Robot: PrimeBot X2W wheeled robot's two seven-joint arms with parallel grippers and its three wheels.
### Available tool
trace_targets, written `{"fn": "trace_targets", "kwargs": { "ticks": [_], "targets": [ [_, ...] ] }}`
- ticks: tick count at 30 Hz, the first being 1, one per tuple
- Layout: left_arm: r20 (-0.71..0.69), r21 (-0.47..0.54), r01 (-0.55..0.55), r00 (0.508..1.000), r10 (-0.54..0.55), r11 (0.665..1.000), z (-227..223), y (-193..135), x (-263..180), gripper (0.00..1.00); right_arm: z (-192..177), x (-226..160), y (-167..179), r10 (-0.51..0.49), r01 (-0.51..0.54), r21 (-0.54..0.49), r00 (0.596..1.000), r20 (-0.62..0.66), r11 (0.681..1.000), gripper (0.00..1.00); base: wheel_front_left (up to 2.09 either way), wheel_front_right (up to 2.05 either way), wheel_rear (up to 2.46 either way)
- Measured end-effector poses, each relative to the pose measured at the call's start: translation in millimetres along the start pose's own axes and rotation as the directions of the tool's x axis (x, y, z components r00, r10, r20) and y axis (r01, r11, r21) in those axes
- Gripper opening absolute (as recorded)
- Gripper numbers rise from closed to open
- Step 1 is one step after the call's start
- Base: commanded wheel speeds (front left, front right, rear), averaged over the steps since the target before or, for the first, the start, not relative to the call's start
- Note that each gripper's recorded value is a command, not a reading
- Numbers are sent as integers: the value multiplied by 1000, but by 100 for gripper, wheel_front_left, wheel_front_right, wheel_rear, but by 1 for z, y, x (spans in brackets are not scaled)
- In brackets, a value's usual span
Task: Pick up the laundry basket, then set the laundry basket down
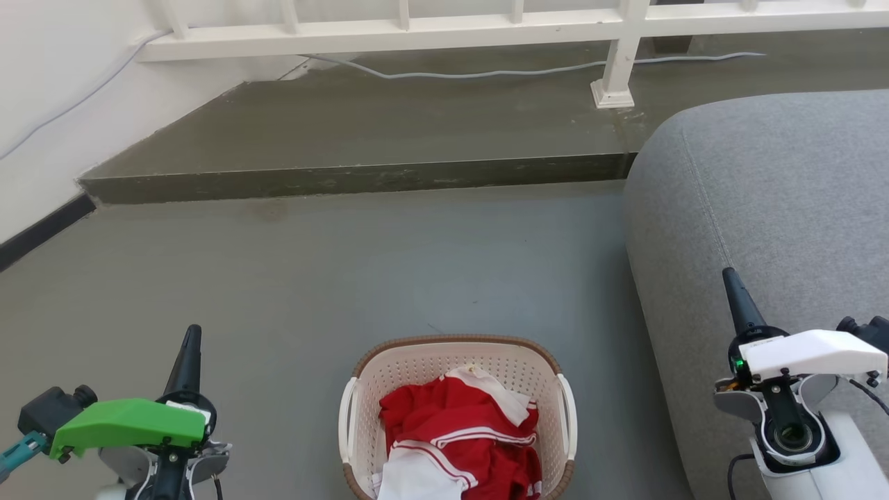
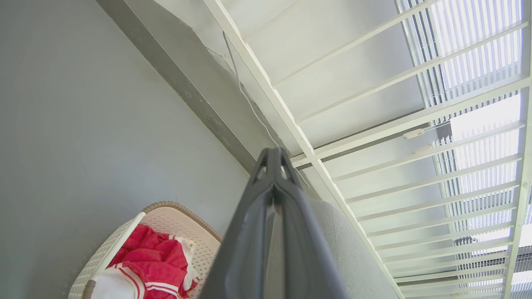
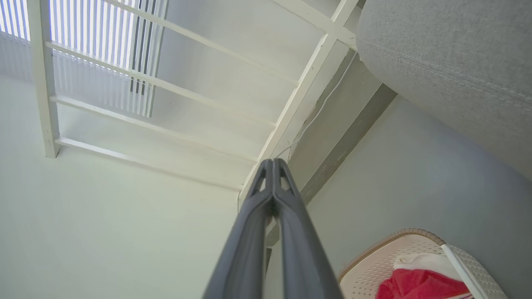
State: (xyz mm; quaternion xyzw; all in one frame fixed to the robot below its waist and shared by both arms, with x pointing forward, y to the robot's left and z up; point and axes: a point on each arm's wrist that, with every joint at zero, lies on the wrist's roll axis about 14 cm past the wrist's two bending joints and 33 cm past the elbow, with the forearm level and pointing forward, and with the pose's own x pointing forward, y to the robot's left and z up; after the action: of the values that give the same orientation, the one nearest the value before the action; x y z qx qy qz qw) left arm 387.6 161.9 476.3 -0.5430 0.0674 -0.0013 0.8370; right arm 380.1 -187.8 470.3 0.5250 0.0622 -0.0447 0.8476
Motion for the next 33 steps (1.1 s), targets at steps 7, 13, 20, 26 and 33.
{"fn": "trace_targets", "kwargs": {
  "ticks": [7,13,20,26,33],
  "targets": [
    [6,-71,-4,1000,4,997,3,1,-2,0,3,0,1,7,-7,83,1000,3,997,0,0,0,0],
    [17,-142,-4,1000,6,990,8,3,-3,0,6,1,2,16,-17,161,1000,6,987,0,0,0,0],
    [21,-225,3,1000,2,974,10,3,-5,0,10,1,4,30,-33,249,999,16,968,0,0,0,0],
    [32,-289,7,999,2,957,15,4,-7,0,14,1,5,42,-48,322,999,26,946,0,0,0,0],
    [48,-367,22,999,-5,930,21,5,-10,0,20,0,8,63,-75,406,997,43,911,0,0,0,0]
  ]
}}
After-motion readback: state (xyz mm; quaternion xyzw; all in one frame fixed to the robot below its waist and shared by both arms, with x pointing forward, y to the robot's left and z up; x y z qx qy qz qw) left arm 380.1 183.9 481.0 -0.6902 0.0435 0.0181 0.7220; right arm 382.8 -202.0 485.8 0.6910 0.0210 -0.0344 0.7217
